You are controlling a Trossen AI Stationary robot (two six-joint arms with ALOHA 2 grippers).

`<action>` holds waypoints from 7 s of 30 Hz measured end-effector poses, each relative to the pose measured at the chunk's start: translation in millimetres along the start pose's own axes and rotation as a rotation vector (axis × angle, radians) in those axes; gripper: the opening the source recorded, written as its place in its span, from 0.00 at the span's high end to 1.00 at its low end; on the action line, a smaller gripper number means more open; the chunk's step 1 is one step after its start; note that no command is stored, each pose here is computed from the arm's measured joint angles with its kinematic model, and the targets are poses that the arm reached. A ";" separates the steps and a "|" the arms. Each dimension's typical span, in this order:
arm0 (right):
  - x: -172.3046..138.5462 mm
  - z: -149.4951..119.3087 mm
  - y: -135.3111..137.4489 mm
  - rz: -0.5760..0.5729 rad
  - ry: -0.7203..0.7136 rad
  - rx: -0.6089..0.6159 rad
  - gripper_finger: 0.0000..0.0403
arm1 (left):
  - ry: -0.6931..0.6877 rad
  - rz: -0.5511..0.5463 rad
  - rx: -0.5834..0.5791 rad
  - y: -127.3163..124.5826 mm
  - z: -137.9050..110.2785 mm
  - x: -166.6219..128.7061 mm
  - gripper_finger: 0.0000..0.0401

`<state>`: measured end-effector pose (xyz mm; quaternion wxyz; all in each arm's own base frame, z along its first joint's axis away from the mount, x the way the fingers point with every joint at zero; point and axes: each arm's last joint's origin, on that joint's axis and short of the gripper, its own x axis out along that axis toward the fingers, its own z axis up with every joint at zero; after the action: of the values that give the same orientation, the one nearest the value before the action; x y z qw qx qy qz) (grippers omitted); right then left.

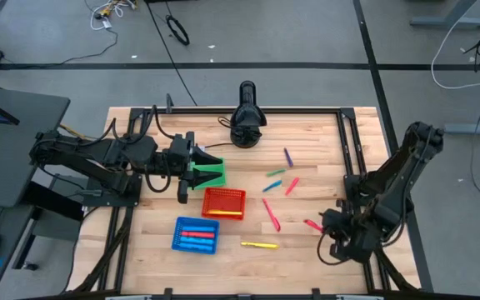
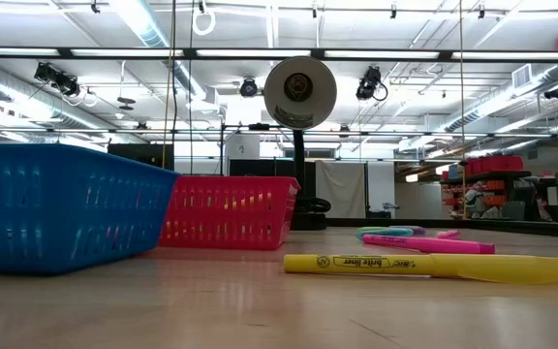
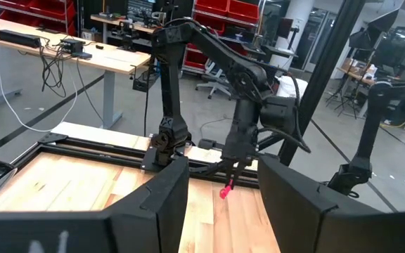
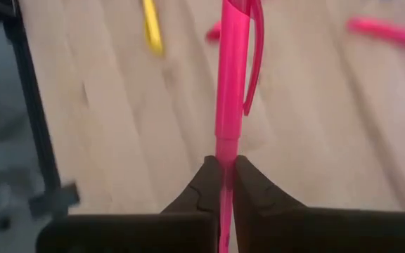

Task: Pick & Place Markers
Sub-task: Put the bottom pink marker pen into the red bin

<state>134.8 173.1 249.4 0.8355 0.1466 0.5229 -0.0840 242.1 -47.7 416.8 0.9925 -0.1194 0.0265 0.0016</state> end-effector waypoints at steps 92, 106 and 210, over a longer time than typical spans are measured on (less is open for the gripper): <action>-86.2 241.2 -9.6 0.230 -1.157 -0.246 0.99 | -0.129 -0.046 0.057 -7.5 -22.2 66.6 0.56; -86.1 242.2 -9.4 0.230 -1.167 -0.244 0.99 | -0.161 -0.060 0.060 -7.9 -20.7 69.1 0.89; -116.4 222.8 -20.6 0.240 -1.158 -0.260 0.54 | 1.338 0.109 0.319 33.6 -145.9 103.4 0.91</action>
<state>266.9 78.0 442.1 0.9990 0.0319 -0.0310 0.0094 337.4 -50.0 261.7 0.7665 0.0544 0.6394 -0.0264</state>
